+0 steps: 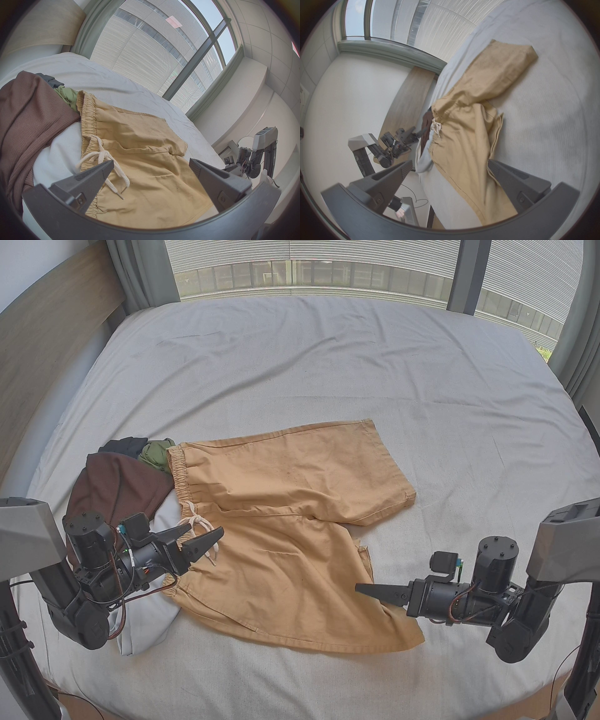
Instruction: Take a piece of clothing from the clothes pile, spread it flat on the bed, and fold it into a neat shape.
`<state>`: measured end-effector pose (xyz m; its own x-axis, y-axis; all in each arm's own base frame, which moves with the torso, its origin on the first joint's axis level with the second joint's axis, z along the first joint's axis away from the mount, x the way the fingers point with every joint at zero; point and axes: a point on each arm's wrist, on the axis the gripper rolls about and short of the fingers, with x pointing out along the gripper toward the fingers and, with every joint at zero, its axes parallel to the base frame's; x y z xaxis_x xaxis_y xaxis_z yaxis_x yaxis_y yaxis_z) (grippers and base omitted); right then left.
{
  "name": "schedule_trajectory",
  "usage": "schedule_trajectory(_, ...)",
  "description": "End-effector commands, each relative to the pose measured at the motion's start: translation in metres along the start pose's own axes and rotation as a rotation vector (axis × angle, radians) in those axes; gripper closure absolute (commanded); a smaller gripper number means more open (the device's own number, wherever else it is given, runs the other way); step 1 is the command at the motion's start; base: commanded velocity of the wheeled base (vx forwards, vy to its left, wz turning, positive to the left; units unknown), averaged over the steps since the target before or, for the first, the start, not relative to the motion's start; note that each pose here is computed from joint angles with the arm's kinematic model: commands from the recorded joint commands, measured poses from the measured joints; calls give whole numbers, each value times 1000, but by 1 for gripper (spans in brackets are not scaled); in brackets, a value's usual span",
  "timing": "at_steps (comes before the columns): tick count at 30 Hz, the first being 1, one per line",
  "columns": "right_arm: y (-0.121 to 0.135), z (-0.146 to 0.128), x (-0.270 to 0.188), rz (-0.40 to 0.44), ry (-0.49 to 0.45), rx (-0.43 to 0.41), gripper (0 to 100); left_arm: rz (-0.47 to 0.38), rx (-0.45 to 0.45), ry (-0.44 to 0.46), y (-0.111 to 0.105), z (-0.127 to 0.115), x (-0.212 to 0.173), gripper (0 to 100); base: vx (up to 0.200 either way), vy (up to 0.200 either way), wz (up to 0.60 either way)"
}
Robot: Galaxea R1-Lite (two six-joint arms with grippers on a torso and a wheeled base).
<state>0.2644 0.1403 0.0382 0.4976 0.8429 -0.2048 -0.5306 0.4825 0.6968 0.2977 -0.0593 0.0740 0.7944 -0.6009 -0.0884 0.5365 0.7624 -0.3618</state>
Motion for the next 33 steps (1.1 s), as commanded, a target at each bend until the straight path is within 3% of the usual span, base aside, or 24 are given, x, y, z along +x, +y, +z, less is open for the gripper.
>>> schedule_trajectory(1, 20, 18, -11, 47, -67, -38, 0, -1, -3, 7, 0, -2, 1, 0, 0, 0, 0)
schedule_trajectory(7, 12, 25, -11, 23, -96, -44, 0, -5, -3, 10, -1, -3, 2, 0, 0, 0, 0)
schedule_trajectory(9, -8, 25, -3, -15, -100, -30, 0, -5, -6, 16, 0, -5, 3, 0, 0, 0, 0)
schedule_trajectory(16, -41, 23, 24, -118, -150, -29, 0, -6, -3, 21, -1, -6, 3, 0, 0, 0, 0)
schedule_trajectory(20, -42, 24, 30, -112, -160, -20, 0, -4, -6, 26, 0, -8, 3, 0, 0, 0, 0)
schedule_trajectory(33, -46, 25, 43, -73, -176, 223, 0, -3, -10, 35, 0, -10, 3, 0, 0, 0, 0)
